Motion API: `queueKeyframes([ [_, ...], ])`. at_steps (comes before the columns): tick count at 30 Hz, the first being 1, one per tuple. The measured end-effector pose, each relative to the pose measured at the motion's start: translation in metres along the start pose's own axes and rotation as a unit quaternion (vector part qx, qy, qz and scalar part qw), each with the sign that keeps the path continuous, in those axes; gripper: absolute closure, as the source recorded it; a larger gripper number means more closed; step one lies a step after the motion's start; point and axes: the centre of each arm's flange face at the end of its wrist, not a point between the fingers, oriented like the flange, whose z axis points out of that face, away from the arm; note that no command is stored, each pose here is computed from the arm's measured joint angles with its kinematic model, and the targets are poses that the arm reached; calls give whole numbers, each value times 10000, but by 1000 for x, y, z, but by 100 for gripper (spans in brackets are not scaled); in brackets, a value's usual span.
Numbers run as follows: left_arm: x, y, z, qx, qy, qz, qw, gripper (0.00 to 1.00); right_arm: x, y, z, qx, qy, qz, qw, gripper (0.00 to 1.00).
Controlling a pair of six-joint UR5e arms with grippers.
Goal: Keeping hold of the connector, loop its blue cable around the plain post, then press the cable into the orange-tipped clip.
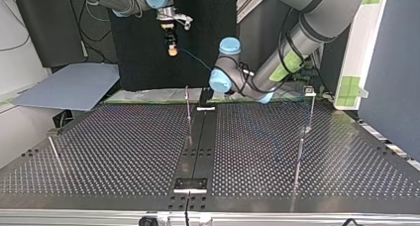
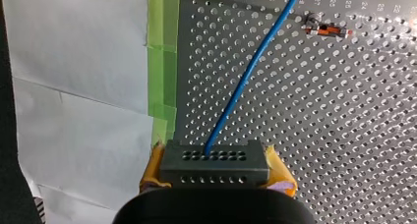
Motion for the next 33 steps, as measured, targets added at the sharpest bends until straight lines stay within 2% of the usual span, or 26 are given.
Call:
queueKeyframes([
  [8, 36, -30, 17, 195, 154, 89, 9997, 0, 3, 1, 3, 2, 6, 5, 10000, 100],
  [13, 41, -40, 17, 335, 96, 33, 9994, 0, 5, 0, 6, 11, -18, -6, 10000, 100],
  [18, 42, -49, 13, 543, 59, -71, 9985, 0, 14, -1, 8, 68, 37, 6, 10000, 100],
  [27, 44, -63, 8, 972, -4, -330, 9947, 0, 22, -3, 12, 200, 101, 31, 9997, 100],
  [33, 41, -72, 7, 1230, -125, -566, 9907, 0, 23, -3, 14, 249, 111, 41, 9996, 100],
])
